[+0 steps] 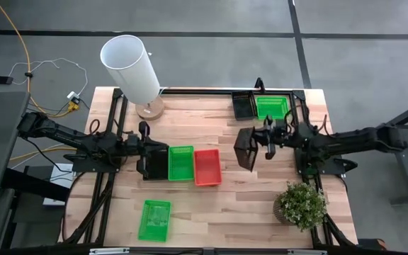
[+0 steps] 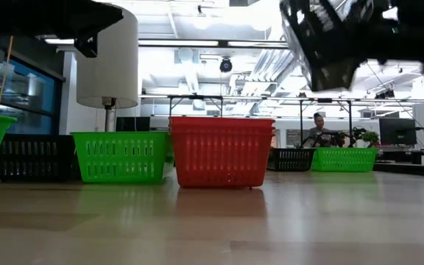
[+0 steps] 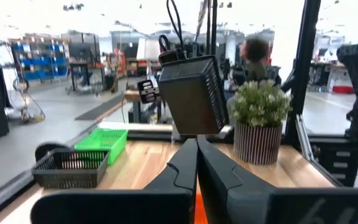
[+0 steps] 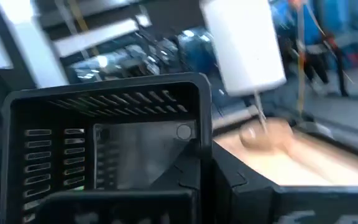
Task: Stack baskets by color
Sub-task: Stack the bottom right black bin on top of the top black bin
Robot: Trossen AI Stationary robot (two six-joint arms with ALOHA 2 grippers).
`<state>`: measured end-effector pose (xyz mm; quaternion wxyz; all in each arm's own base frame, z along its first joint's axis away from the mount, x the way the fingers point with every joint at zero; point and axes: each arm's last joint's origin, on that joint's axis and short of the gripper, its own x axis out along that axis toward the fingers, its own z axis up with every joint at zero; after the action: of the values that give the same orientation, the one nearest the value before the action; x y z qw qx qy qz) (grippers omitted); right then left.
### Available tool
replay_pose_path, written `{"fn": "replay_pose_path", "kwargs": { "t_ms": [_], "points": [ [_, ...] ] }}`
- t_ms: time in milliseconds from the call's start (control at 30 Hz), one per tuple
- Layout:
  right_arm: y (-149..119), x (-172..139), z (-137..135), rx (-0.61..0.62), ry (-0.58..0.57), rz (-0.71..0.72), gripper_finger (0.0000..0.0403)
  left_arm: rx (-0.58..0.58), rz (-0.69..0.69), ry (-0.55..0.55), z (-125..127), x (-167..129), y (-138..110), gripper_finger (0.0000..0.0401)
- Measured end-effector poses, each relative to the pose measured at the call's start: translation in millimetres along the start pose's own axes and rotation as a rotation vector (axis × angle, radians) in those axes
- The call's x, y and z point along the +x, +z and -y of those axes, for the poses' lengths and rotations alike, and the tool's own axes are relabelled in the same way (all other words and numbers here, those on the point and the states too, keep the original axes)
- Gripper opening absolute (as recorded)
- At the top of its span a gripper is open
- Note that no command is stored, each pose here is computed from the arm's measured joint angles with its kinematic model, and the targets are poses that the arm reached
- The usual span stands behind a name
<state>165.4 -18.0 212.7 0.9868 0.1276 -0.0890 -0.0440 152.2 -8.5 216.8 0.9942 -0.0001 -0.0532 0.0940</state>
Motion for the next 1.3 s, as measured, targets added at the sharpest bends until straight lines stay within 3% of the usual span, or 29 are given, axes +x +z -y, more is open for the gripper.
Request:
{"fn": "replay_pose_path", "kwargs": {
  "t_ms": [200, 733, 900, 1033, 1133, 1300],
  "points": [
    [27.4, 16.3, -5.9, -0.070, 0.106, 0.008, 0.0000, 0.016, 0.057, 0.002, -0.2, -0.1, 5.9, 0.0000],
    [23.1, 17.5, -3.7, -0.063, 0.050, -0.027, 0.0000, 0.017, 0.053, 0.002, -0.2, -0.1, 5.5, 0.0000],
    [29.1, 27.7, 7.9, -0.037, -0.255, -0.015, 0.0000, 0.016, 0.053, 0.002, -0.2, -0.1, 5.5, 0.0000],
    [49.0, 51.2, 27.7, -0.078, -0.557, -0.128, 0.0000, 0.016, 0.053, 0.002, -0.1, -0.1, 5.4, 0.0000],
    [63.9, 67.9, 55.0, -0.104, -0.798, -0.229, 0.0000, 0.014, 0.053, 0.002, -0.1, -0.1, 5.4, 0.0000],
    [77.6, 83.9, 119.0, 0.013, -0.965, -0.332, 0.0000, 0.013, 0.053, 0.002, -0.2, -0.1, 5.5, 0.0000]
  ]
}}
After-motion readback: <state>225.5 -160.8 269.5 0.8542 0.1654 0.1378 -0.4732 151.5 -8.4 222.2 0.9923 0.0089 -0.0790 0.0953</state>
